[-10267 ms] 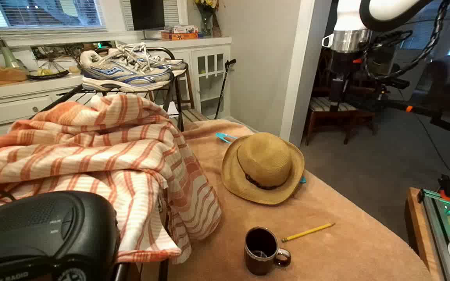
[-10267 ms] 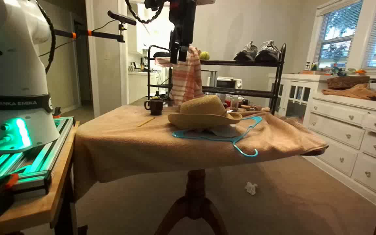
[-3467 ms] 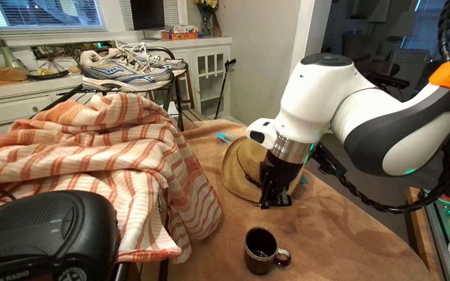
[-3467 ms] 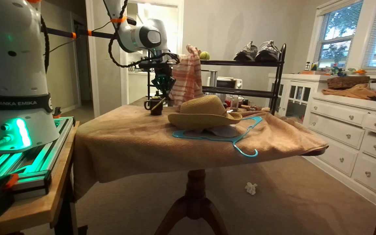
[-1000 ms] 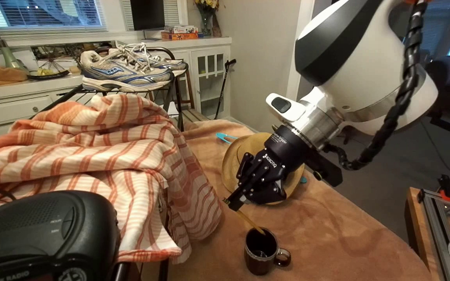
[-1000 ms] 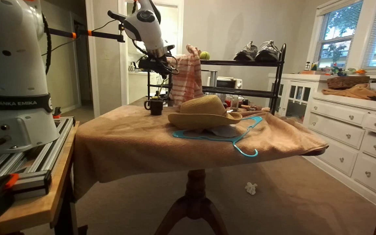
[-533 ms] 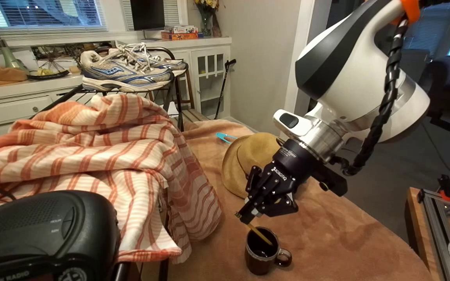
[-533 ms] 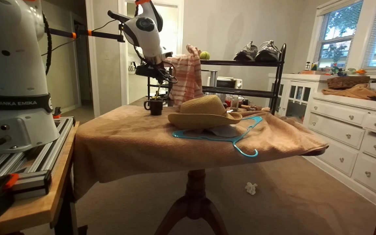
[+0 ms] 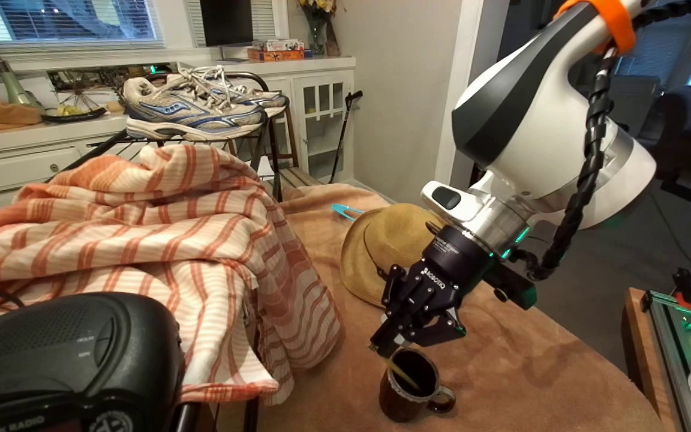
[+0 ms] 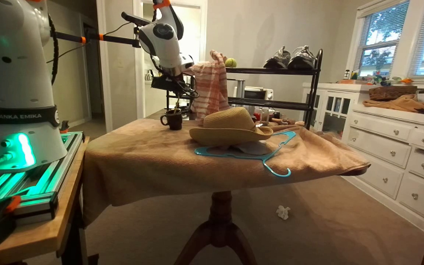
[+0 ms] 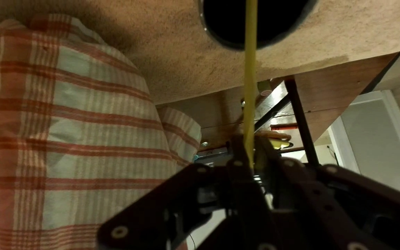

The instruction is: Put the pencil in the cup

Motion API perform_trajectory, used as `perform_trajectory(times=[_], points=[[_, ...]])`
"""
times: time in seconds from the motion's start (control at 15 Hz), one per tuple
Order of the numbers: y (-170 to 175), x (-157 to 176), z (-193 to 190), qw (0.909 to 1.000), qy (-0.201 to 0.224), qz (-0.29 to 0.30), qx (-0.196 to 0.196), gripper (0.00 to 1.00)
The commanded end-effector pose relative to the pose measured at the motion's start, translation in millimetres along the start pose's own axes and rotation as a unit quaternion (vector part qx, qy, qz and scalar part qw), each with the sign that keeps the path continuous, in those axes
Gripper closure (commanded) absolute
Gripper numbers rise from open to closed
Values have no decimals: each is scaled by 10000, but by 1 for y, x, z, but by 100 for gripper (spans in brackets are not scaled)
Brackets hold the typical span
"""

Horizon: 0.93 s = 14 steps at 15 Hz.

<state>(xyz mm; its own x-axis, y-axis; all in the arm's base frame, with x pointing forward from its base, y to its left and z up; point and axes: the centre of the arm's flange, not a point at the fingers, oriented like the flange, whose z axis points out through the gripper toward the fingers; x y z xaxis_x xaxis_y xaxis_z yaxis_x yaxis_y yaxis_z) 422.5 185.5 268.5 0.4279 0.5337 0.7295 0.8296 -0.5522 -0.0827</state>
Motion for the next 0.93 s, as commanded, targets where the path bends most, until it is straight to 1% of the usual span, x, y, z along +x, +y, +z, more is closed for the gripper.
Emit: perform_trajectory(times=[0.0, 0.07, 0.13, 0.2, 0.27, 0.33, 0.47, 0.53, 0.6, 0.73, 0.8, 0.87], points=[[-4, -8, 5, 10000, -18, -52, 20, 53], [-4, -6, 4, 10000, -20, -67, 23, 44], [-5, -4, 2, 9999, -54, -105, -34, 37], [-6, -2, 0, 9998, -121, -134, -109, 28], [-7, 2, -4, 9993, -213, -173, -238, 21], [-8, 5, -9, 9984, -381, -185, -370, 12], [-12, 11, -18, 9941, -822, -182, -684, 1], [-16, 16, -23, 9899, -1080, -117, -914, 0], [-20, 21, -29, 9858, -1303, -76, -1057, 0], [-33, 30, -37, 9756, -1680, -37, -1415, 0], [-41, 31, -42, 9701, -1848, 25, -1573, 0], [-47, 31, -48, 9654, -2019, 125, -1643, 0]])
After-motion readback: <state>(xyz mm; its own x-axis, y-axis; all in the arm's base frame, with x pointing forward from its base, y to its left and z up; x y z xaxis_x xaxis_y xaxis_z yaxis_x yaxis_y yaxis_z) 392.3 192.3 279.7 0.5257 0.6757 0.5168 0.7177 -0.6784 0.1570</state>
